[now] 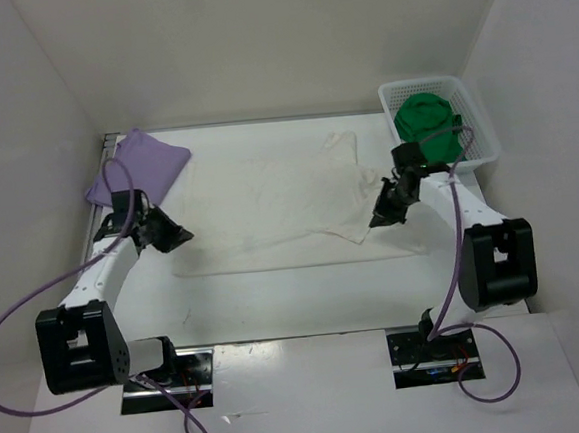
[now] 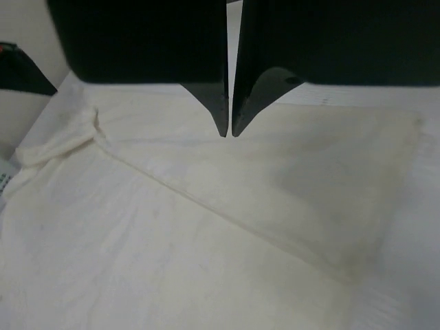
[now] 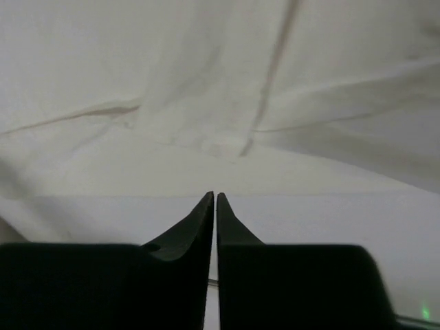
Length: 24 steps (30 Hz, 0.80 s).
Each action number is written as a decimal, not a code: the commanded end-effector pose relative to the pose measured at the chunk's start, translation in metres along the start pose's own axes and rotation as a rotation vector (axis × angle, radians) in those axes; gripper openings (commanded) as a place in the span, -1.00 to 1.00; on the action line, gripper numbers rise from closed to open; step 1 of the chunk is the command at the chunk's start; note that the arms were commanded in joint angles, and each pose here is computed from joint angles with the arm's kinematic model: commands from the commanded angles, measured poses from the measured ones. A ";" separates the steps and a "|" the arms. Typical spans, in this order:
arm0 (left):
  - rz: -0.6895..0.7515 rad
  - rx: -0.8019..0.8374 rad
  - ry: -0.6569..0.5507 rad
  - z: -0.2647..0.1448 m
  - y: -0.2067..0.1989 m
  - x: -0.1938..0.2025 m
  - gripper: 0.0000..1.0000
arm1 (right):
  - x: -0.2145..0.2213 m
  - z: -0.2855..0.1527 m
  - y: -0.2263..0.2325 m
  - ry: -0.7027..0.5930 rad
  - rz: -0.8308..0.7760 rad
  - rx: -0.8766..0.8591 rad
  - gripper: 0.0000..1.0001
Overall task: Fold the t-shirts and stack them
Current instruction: Fold the flattened tshirt in 1/3 of the way
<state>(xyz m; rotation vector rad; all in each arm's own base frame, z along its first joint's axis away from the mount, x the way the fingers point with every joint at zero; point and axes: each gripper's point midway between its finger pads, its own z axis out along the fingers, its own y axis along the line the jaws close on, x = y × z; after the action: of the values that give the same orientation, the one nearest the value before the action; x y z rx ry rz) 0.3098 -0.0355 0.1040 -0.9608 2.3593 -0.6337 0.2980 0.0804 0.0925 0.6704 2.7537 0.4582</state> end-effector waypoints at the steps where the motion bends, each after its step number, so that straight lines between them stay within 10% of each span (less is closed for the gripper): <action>1: 0.121 0.094 0.034 0.015 -0.046 0.018 -0.83 | 0.008 0.027 0.055 0.005 -0.032 -0.197 -0.73; 6: 0.187 0.123 0.127 0.042 -0.068 0.064 -0.80 | -0.002 0.050 0.045 -0.024 0.000 -0.146 -0.21; 24: 0.265 -0.005 0.184 0.077 -0.032 0.109 -0.68 | 0.026 0.068 0.002 0.010 0.084 -0.007 -0.25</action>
<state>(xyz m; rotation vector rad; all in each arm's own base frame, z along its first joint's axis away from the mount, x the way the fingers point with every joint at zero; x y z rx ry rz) 0.3040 -0.1622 0.0401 -0.5784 2.6042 -0.6956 0.2923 0.1085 0.0190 0.7876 2.7887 0.4401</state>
